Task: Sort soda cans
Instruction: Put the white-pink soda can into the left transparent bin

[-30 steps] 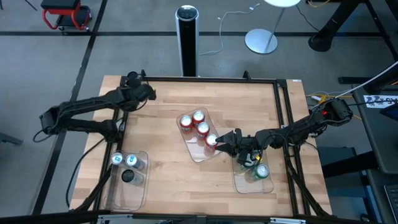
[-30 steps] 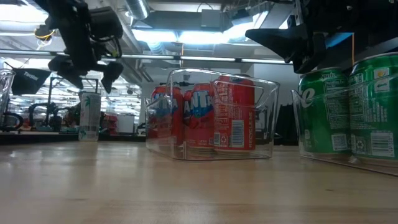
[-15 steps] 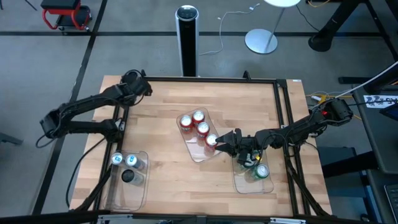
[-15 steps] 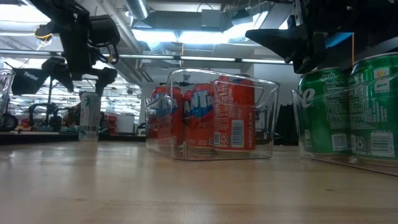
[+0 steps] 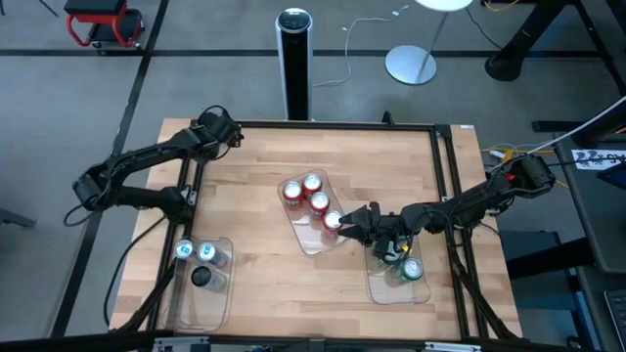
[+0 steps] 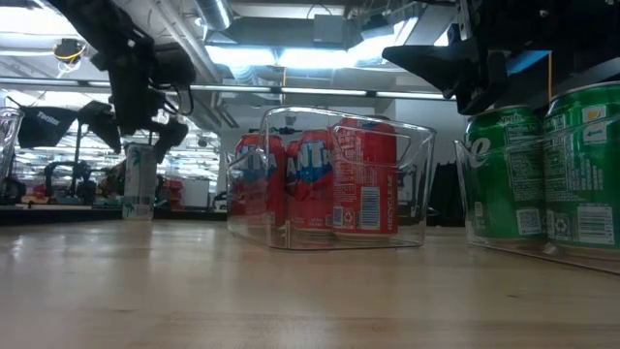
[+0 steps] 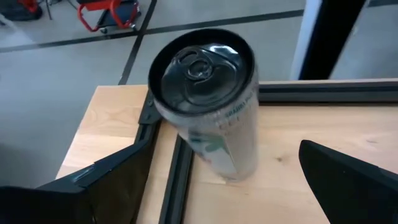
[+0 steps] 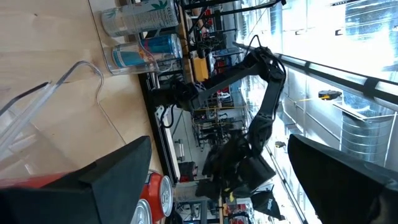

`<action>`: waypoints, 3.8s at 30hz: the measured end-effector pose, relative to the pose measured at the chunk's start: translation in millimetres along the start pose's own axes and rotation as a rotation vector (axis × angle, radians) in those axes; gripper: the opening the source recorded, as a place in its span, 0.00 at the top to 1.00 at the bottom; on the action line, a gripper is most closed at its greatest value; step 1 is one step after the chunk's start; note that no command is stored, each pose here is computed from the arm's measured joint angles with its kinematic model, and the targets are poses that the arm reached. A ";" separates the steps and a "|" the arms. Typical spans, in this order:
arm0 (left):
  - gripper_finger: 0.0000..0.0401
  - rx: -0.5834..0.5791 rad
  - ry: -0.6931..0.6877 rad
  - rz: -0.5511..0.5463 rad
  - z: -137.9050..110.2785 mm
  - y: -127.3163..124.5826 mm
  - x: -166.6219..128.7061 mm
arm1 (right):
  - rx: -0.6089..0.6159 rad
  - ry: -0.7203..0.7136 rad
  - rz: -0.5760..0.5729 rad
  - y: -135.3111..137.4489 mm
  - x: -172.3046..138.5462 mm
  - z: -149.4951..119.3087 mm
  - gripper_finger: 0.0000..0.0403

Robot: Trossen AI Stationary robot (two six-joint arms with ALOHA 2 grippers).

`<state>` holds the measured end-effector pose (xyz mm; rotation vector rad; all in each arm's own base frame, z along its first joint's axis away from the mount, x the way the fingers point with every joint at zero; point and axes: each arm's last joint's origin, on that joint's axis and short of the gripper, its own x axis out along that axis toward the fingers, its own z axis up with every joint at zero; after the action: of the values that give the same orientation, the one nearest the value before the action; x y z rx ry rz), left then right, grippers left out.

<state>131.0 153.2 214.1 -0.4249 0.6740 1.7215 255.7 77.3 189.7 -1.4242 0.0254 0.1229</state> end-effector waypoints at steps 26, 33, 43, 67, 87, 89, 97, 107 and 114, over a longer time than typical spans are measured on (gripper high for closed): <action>0.02 -0.123 -0.082 0.119 5.1 -11.9 24.2 | -0.001 0.000 0.002 0.2 0.0 0.0 0.07; 0.02 -0.119 -0.133 0.220 -0.1 -21.5 36.7 | 0.003 0.000 0.002 0.1 0.1 0.0 0.07; 0.02 -0.132 -0.170 0.258 -0.7 -25.2 41.1 | 0.004 0.000 0.002 0.1 0.1 0.0 0.07; 0.36 -0.182 -0.182 0.269 -2.9 -30.3 46.9 | 0.007 0.000 0.002 0.1 0.1 0.0 0.07; 0.37 0.007 -0.215 0.005 1.3 -33.5 -9.1 | 0.013 -0.001 0.002 0.1 0.1 0.0 0.07; 0.37 0.031 -0.227 -0.058 1.5 -34.3 -19.6 | 0.014 -0.001 0.002 0.1 0.1 0.0 0.07; 0.37 0.129 -0.285 -0.368 -2.8 -36.0 -67.8 | 0.014 0.000 0.002 0.1 0.1 0.0 0.07; 0.37 0.259 -0.345 -0.806 -22.0 -20.3 -132.8 | 0.014 0.000 0.000 -0.1 0.1 0.0 0.07; 0.37 0.318 -0.371 -1.089 -35.7 -0.3 -168.8 | 0.014 0.000 0.000 -0.1 0.1 0.0 0.07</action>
<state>171.8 3.1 288.8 -0.1682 0.3149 0.6117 255.7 77.3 189.8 -1.4098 0.0263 0.1221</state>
